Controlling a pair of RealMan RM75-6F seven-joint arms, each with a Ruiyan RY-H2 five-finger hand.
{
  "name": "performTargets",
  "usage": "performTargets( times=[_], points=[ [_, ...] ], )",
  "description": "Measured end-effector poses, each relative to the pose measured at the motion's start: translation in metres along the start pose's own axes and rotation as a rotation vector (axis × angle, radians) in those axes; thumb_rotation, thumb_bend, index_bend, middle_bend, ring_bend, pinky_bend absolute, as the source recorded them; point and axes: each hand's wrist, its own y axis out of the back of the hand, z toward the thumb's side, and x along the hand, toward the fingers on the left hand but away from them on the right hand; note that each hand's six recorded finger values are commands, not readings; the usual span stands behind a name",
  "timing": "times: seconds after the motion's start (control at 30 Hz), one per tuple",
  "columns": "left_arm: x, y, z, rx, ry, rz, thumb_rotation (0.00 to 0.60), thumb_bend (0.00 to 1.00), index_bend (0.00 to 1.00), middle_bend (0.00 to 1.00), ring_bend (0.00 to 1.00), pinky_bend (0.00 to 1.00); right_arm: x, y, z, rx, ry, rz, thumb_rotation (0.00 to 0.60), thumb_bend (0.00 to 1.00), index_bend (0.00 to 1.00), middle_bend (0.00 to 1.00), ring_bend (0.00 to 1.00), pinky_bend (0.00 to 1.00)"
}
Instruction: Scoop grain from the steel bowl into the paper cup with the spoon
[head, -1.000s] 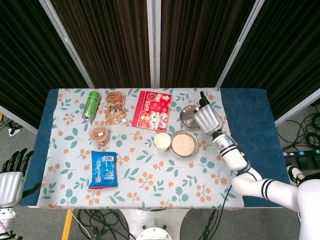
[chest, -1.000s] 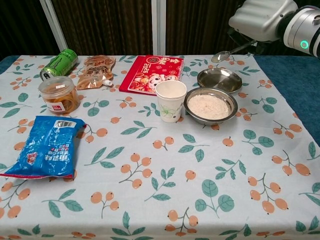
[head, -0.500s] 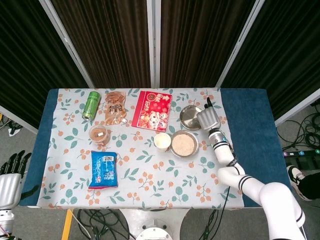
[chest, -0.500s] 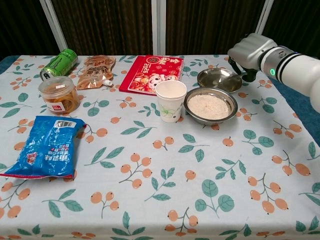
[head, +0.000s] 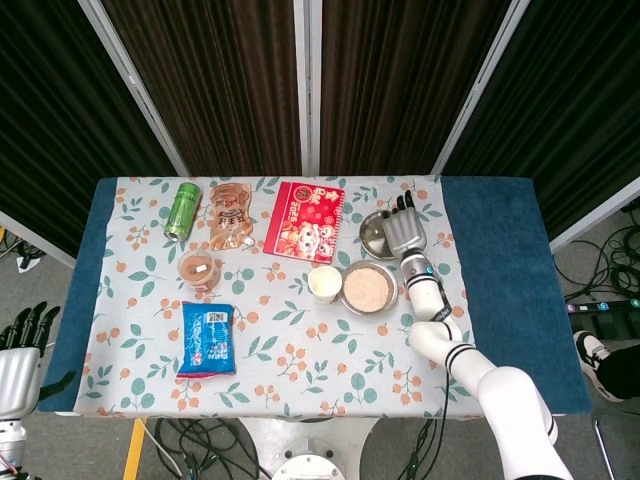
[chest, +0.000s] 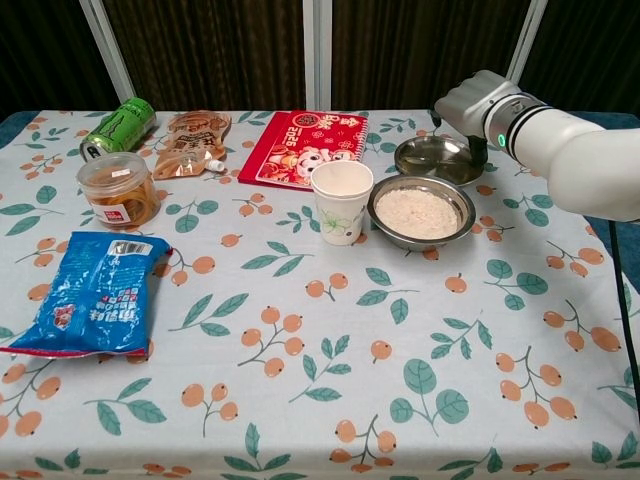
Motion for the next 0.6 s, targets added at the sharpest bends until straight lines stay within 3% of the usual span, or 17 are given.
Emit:
performTargets(
  times=[0.33,0.43,0.6],
  points=[
    [0.009,0.005,0.003,0.006,-0.024,0.017,0.6,0.06,0.17,0.16,0.1,0.2,0.02,0.013,-0.037,-0.145,-0.01,-0.074,0.6,0.15,0.16,0.29,0.11,0.0],
    [0.013,0.007,0.005,0.009,-0.03,0.024,0.6,0.06,0.17,0.16,0.1,0.2,0.044,0.018,-0.057,-0.214,0.005,-0.113,0.6,0.16,0.16,0.27,0.09,0.0],
    [0.016,0.006,0.004,0.014,-0.024,0.017,0.6,0.06,0.17,0.16,0.1,0.2,0.113,0.013,-0.113,-0.39,0.001,-0.163,0.6,0.22,0.16,0.23,0.05,0.0]
  ],
)
